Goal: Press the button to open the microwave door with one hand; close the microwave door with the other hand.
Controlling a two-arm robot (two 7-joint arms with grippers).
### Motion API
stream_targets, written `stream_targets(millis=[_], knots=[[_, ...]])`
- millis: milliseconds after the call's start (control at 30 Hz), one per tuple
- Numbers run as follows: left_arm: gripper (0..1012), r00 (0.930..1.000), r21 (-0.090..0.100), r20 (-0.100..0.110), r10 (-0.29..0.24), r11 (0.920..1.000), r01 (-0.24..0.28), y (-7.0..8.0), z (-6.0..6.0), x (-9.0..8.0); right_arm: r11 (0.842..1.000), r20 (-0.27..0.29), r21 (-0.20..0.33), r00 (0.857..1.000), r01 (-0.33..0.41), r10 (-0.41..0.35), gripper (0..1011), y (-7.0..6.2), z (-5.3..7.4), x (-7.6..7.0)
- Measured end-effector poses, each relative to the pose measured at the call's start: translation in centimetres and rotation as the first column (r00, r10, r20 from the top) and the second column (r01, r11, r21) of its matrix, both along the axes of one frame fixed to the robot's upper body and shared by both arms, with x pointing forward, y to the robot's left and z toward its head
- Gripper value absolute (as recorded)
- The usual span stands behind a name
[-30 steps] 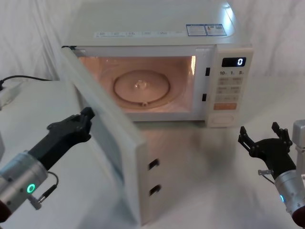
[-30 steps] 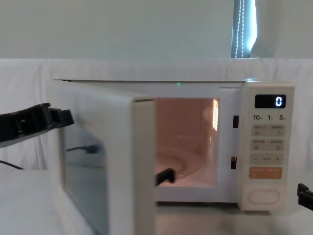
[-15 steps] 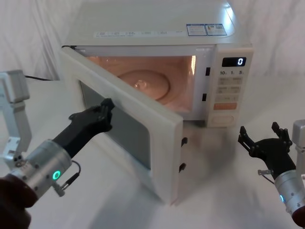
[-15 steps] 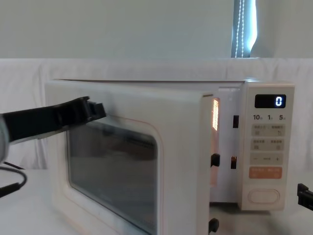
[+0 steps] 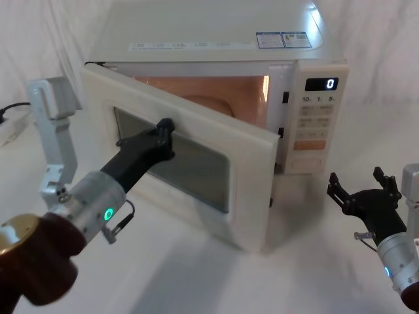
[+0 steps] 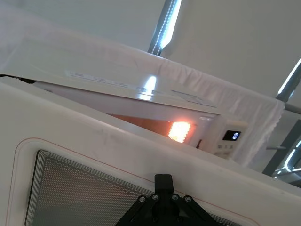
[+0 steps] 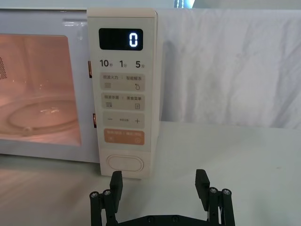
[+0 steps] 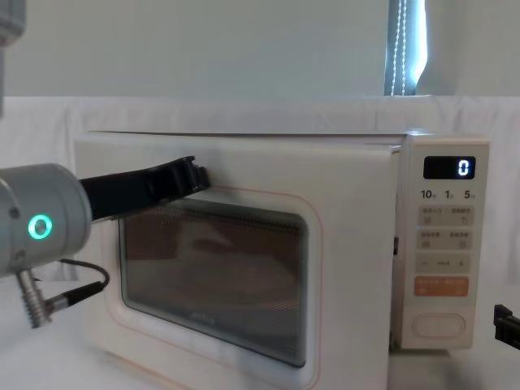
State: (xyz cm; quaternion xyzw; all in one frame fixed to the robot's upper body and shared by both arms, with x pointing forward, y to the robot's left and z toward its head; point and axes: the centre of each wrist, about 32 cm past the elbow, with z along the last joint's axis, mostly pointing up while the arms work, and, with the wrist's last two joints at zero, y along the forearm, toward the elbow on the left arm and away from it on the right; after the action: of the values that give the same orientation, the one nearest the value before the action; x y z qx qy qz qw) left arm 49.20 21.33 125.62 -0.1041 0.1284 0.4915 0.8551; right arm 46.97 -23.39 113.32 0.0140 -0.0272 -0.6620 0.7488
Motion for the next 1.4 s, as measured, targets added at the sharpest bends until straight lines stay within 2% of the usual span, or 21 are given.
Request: stream_targets(millis=[633,733,1033,1400], knots=[[0,0.9997,-0.012,-0.025,0.004,0.9999,-0.004,-2.3,0.2,3.9,1.000,0.000,0.000,1.000,0.000,0.000,1002,0.0,0.0,0.0],[0,0.9997,-0.011,-0.023,0.007,0.9999,-0.007,-2.7,0.3,4.4,1.000,0.000,0.000,1.000,0.000,0.000,1002,0.0,0.0,0.0],[0,0.9993,-0.016,-0.028,0.027,0.9995,-0.027,-3.4,0.2,5.5,1.000,0.000,0.000,1.000,0.000,0.000,1002,0.0,0.0,0.0],[0,0.9988,-0.025,-0.023,0.043,0.9988,-0.043,-4.2,0.4,6.1,1.000,0.000,0.000,1.000,0.000,0.000,1002,0.0,0.0,0.0]])
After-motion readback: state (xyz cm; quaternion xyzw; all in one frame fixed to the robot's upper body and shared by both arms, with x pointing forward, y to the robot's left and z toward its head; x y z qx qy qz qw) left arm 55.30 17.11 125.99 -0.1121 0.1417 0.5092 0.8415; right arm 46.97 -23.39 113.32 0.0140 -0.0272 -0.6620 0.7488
